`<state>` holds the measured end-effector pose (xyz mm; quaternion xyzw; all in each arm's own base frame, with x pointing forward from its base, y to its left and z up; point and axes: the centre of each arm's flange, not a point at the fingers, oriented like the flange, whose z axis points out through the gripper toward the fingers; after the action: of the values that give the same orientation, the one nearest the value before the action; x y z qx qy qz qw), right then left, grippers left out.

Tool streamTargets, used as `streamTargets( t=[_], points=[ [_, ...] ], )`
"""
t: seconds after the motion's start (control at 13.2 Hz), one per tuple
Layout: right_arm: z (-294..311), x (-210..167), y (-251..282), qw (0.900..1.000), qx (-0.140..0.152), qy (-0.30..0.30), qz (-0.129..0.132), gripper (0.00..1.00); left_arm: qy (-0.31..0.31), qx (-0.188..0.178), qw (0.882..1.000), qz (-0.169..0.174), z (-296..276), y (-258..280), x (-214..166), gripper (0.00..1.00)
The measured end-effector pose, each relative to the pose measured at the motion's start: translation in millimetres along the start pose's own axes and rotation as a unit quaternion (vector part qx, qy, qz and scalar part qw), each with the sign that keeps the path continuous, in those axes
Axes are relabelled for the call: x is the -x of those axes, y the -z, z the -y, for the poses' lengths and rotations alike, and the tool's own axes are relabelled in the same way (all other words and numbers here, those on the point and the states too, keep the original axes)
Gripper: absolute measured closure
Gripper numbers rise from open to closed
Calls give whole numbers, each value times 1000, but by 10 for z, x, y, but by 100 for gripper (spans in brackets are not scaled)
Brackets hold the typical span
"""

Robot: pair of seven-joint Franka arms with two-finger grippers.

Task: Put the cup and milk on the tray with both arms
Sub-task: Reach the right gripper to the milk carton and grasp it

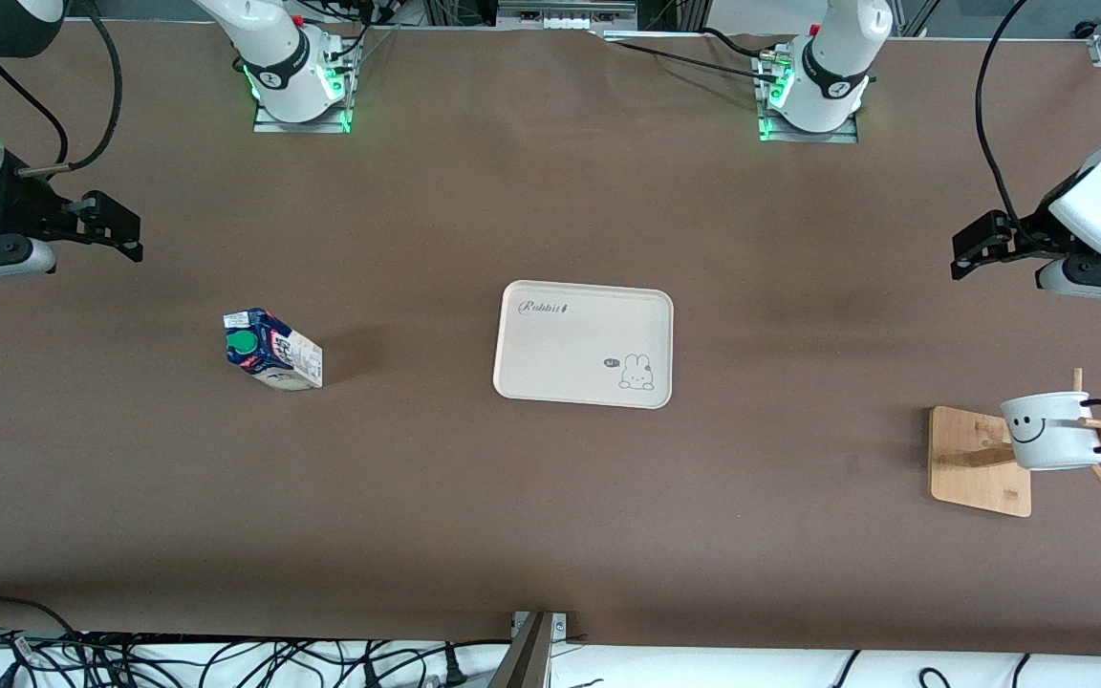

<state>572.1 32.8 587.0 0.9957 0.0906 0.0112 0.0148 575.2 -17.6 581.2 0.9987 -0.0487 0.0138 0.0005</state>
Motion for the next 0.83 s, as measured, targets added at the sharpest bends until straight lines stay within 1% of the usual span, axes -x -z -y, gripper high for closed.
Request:
streamTargets(
  t=[0.15,0.23,0.38,0.53,0.68,0.83],
  points=[
    [94,-41,-77,1000,-13,5,5,0,0,0,1000,0,5,-1,0,0],
    [146,-97,-209,1000,-17,10,16,0,0,0,1000,0,6,-1,0,0],
    [253,-281,-704,998,-22,20,54,0,0,0,1000,0,6,0,-1,0],
    [290,-486,-1280,996,-28,40,79,0,1,0,1000,0,6,-1,-2,0],
    [299,-603,-1708,994,-34,51,90,0,1,0,1000,0,6,-1,-2,0],
    [305,-637,-1955,994,-35,51,93,0,0,0,1000,0,6,-1,-2,0]
  ],
)
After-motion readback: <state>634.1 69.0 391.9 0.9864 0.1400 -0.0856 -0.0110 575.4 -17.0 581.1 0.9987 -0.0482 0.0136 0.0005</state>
